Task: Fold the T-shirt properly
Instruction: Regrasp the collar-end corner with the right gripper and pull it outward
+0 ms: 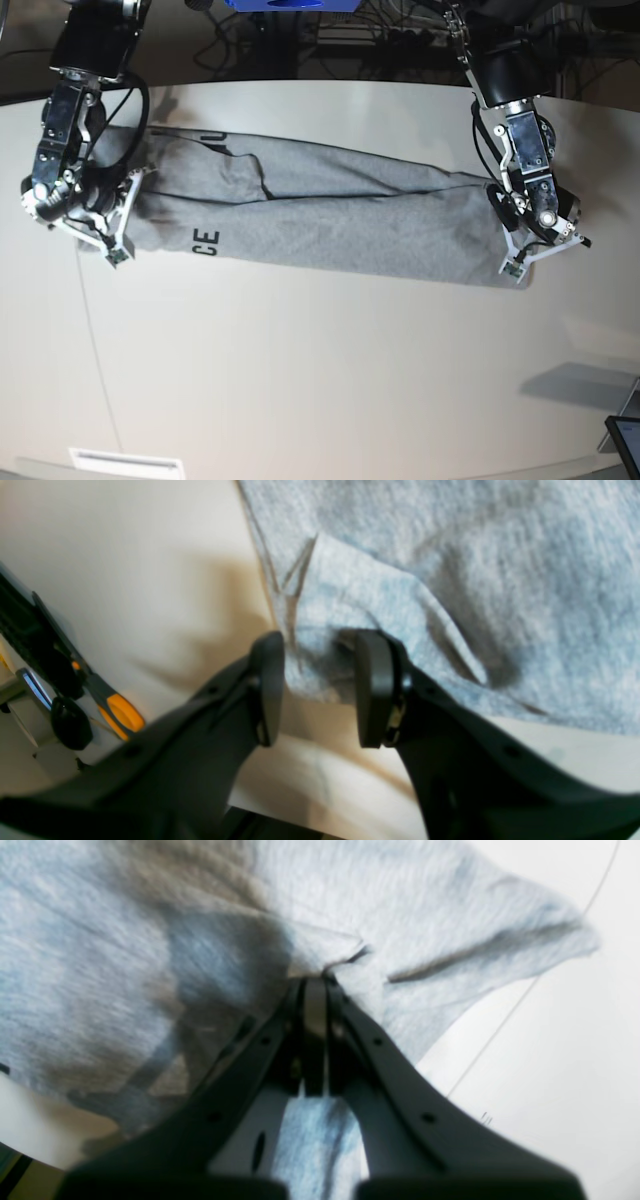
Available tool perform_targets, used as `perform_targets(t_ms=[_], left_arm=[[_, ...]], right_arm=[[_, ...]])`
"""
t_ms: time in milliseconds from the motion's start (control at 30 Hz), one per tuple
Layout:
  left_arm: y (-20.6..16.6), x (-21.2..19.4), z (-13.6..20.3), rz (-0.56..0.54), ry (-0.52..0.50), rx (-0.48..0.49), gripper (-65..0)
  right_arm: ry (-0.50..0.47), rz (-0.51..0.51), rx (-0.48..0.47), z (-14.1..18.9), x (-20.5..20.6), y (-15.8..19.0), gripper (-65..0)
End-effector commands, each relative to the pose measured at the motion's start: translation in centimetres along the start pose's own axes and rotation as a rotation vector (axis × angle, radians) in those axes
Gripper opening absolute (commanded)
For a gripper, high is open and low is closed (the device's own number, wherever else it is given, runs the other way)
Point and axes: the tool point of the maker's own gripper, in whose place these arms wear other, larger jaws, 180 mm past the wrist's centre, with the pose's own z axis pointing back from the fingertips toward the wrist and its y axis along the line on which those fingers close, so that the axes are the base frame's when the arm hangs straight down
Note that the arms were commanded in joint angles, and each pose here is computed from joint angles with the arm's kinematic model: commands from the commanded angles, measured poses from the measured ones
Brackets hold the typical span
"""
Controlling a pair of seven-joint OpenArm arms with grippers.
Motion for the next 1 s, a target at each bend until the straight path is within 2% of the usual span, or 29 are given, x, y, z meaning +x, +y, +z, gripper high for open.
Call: perform_targets(t_ms=[0, 233, 700, 800, 900, 967], left_arm=[[1.5, 0.6, 0.6, 0.005, -0.017, 0.039, -41.3], [1.4, 0.6, 0.6, 0.006, -0.017, 0.038, -41.3], [1.3, 0.8, 0.6, 0.006, -0.022, 0.036, -41.3], [1.4, 0.8, 0.6, 0.005, -0.021, 0.037, -41.3], [1.4, 0.8, 0.6, 0.005, -0.021, 0.037, -41.3], [1.5, 0.7, 0.6, 0.006, -0.02, 0.039, -41.3]], right_arm=[[-0.037, -0.009, -0.033, 1.0, 0.7, -1.1, -64.9], [-0.058, -0.029, -0.099, 3.0, -0.7, -2.0, -64.9], [0.004, -0.037, -0.074, 2.4, -3.6, -0.8, -63.8], [0.018, -0.067, -0.09, 2.6, -4.7, -1.4, -55.6], [0.01, -0.131, -0.153, 4.1, -6.0, -3.4, -41.1], [-0.003, -0.165, -0.214, 5.7, -6.8, -4.8, -35.8]])
